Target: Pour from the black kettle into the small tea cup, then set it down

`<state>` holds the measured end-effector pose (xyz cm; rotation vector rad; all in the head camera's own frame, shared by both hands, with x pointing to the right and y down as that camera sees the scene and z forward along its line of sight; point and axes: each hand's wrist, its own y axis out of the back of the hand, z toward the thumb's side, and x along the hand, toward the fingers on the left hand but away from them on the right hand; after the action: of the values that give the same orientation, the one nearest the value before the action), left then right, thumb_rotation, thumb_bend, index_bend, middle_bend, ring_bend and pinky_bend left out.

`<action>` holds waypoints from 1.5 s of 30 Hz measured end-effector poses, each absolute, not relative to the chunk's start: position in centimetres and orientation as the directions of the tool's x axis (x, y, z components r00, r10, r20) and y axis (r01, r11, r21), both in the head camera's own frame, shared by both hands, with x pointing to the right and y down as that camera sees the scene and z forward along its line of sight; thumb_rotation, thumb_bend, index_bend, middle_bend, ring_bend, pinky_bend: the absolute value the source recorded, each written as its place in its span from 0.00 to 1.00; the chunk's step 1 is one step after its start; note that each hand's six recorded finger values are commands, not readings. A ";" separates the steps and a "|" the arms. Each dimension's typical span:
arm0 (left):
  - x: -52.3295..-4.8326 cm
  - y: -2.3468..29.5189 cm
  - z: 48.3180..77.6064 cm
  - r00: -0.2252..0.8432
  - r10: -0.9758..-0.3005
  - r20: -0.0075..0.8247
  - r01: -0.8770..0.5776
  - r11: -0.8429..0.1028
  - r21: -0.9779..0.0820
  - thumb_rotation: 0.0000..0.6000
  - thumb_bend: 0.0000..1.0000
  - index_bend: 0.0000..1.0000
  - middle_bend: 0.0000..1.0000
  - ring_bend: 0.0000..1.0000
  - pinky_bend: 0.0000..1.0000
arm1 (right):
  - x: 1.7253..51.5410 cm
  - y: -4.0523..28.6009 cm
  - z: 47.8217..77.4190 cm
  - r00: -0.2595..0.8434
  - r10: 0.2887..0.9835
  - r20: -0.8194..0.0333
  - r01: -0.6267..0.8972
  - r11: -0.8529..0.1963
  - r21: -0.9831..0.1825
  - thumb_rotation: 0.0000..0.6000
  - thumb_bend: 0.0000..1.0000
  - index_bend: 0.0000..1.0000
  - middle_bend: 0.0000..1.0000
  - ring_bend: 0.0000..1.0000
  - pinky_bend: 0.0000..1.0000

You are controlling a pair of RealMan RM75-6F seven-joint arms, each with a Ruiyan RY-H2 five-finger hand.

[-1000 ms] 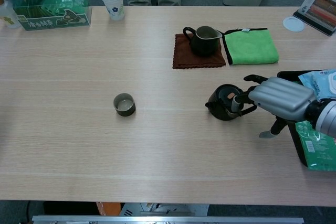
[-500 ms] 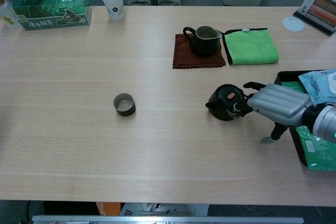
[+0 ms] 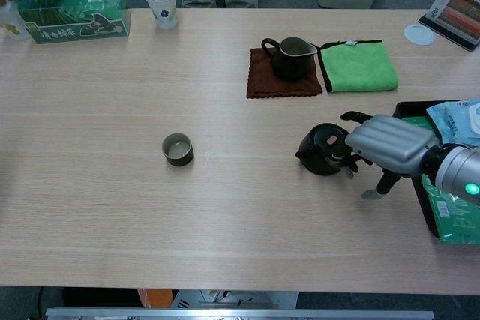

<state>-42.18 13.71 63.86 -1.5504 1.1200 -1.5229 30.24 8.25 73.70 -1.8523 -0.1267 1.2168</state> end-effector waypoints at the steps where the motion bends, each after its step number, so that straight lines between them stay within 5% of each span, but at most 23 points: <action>1: -42.2 13.7 63.9 -0.058 -0.913 0.405 -0.113 -0.397 -0.911 1.00 0.31 0.22 0.23 0.26 0.23 | 30.1 8.1 73.7 0.514 0.513 -0.688 -0.357 -0.601 -0.715 1.00 0.00 0.67 0.68 0.70 0.00; 12: -42.5 13.8 63.7 -0.069 -0.911 0.407 -0.109 -0.399 -0.910 1.00 0.31 0.22 0.23 0.26 0.23 | 28.3 6.3 73.4 0.533 0.520 -0.668 -0.299 -0.623 -0.723 1.00 0.00 0.79 0.79 0.82 0.00; 35: -41.9 13.8 63.8 -0.064 -0.906 0.419 -0.104 -0.412 -0.905 1.00 0.31 0.22 0.23 0.26 0.22 | 28.7 4.1 72.4 0.527 0.566 -0.634 -0.149 -0.673 -0.724 1.00 0.00 0.89 0.85 0.92 0.00; 45: -41.2 13.6 63.8 -0.051 -0.906 0.419 -0.098 -0.413 -0.905 1.00 0.31 0.22 0.23 0.26 0.22 | 29.0 3.2 70.7 0.562 0.592 -0.577 -0.081 -0.655 -0.751 0.63 0.00 0.90 0.85 0.92 0.00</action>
<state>-41.23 13.61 63.79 -1.5553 1.0923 -1.5362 28.97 3.18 70.69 -2.0311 -0.4097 1.1202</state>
